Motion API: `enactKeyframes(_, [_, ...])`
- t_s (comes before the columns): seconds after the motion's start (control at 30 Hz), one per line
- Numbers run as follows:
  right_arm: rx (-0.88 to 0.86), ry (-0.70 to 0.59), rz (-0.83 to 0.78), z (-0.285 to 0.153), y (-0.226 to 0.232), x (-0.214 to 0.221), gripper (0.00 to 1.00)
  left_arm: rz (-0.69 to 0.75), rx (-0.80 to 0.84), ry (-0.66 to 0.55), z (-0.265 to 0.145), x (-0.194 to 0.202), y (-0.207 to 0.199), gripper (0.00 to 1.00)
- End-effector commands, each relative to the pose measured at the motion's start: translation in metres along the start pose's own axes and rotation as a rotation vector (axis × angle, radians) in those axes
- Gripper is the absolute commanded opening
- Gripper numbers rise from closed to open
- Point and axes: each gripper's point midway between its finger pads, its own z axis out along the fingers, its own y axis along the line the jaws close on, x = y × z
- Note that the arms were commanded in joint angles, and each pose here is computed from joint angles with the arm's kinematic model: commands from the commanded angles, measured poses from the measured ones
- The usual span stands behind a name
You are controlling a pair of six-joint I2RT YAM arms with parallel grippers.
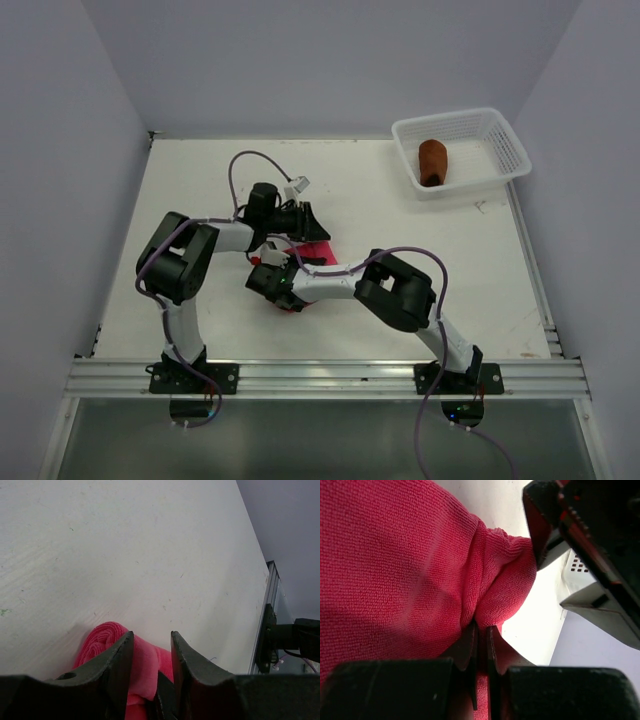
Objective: Roll the towels
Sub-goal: Roll the towel
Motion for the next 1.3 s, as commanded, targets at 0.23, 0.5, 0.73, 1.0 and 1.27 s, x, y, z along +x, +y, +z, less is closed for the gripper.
enactKeyframes(0.23, [-0.173, -0.017, 0.155, -0.001, 0.024, -0.008, 0.07, -0.146, -0.231, 0.065, 0.002, 0.046, 0.070, 0.40])
enactKeyframes(0.5, [-0.218, -0.043, 0.291, -0.010, 0.003, -0.013, 0.21, -0.239, -0.255, 0.053, -0.003, 0.062, 0.088, 0.40])
enactKeyframes(0.73, [-0.215, -0.069, 0.392, -0.022, -0.019, -0.015, 0.40, -0.303, -0.208, 0.039, -0.006, 0.072, 0.086, 0.40])
enactKeyframes(1.0, [-0.231, -0.059, 0.503, -0.018, -0.029, -0.017, 0.46, -0.312, -0.195, 0.026, -0.009, 0.072, 0.079, 0.40])
enactKeyframes(1.27, [-0.277, -0.059, 0.617, -0.011, -0.041, -0.017, 0.51, -0.288, -0.209, 0.016, -0.015, 0.067, 0.074, 0.40])
